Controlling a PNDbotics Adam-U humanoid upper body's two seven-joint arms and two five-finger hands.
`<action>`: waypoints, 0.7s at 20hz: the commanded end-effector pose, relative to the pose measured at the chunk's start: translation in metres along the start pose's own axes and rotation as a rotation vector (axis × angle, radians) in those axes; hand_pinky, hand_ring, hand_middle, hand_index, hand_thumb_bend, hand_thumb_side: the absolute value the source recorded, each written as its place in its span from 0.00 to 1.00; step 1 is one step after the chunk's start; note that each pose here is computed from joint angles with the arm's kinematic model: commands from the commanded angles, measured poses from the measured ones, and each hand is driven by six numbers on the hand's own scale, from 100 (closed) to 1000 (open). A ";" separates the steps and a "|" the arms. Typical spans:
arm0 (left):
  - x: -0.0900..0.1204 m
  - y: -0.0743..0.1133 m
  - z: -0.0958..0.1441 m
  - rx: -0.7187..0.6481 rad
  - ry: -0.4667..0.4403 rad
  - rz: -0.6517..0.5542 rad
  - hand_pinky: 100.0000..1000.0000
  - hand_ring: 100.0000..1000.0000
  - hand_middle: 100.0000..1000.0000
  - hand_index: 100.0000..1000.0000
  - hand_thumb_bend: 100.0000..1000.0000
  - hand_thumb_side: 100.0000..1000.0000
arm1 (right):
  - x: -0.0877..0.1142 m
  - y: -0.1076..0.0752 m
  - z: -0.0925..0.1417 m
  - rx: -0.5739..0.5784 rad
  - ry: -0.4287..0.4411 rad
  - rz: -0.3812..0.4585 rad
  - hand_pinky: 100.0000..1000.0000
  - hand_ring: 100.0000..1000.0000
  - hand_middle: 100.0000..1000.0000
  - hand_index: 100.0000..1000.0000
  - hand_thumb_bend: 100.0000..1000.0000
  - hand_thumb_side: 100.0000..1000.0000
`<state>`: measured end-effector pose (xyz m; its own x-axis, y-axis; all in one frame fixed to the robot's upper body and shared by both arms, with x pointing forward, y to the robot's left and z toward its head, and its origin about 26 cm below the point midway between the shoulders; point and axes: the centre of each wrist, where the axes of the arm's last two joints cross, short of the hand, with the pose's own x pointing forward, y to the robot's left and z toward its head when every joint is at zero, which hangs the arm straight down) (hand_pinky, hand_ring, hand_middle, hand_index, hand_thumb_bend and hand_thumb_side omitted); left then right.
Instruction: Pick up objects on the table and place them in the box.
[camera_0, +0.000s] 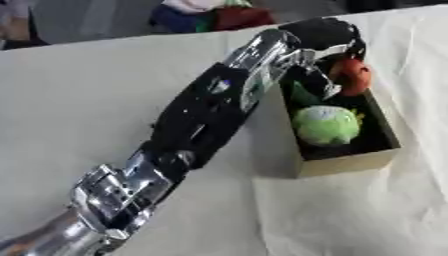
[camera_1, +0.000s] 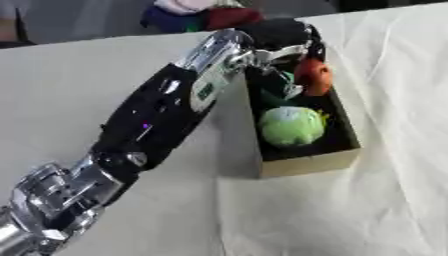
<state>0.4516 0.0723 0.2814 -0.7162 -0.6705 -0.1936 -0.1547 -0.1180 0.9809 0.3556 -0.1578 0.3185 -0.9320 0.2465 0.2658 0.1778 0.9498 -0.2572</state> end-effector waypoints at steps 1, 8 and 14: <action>0.001 0.005 -0.001 0.017 0.000 -0.037 0.43 0.51 0.55 0.67 0.00 0.07 | 0.007 -0.003 -0.006 -0.010 -0.029 0.006 0.82 0.75 0.64 0.76 0.00 1.00; -0.001 -0.004 -0.001 0.002 0.015 -0.065 0.45 0.52 0.56 0.69 0.00 0.03 | 0.005 -0.005 -0.005 -0.009 -0.021 0.008 0.82 0.75 0.64 0.76 0.00 1.00; 0.000 -0.002 0.000 -0.010 -0.021 -0.114 0.63 0.73 0.76 0.89 0.26 0.42 | 0.004 -0.006 -0.006 -0.009 -0.018 0.009 0.82 0.75 0.64 0.76 0.00 1.00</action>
<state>0.4551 0.0746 0.2656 -0.7104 -0.6507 -0.2682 -0.1821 -0.1981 0.9631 0.3557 -0.1583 0.3186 -0.9302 0.2483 0.2704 0.1788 0.9497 -0.2569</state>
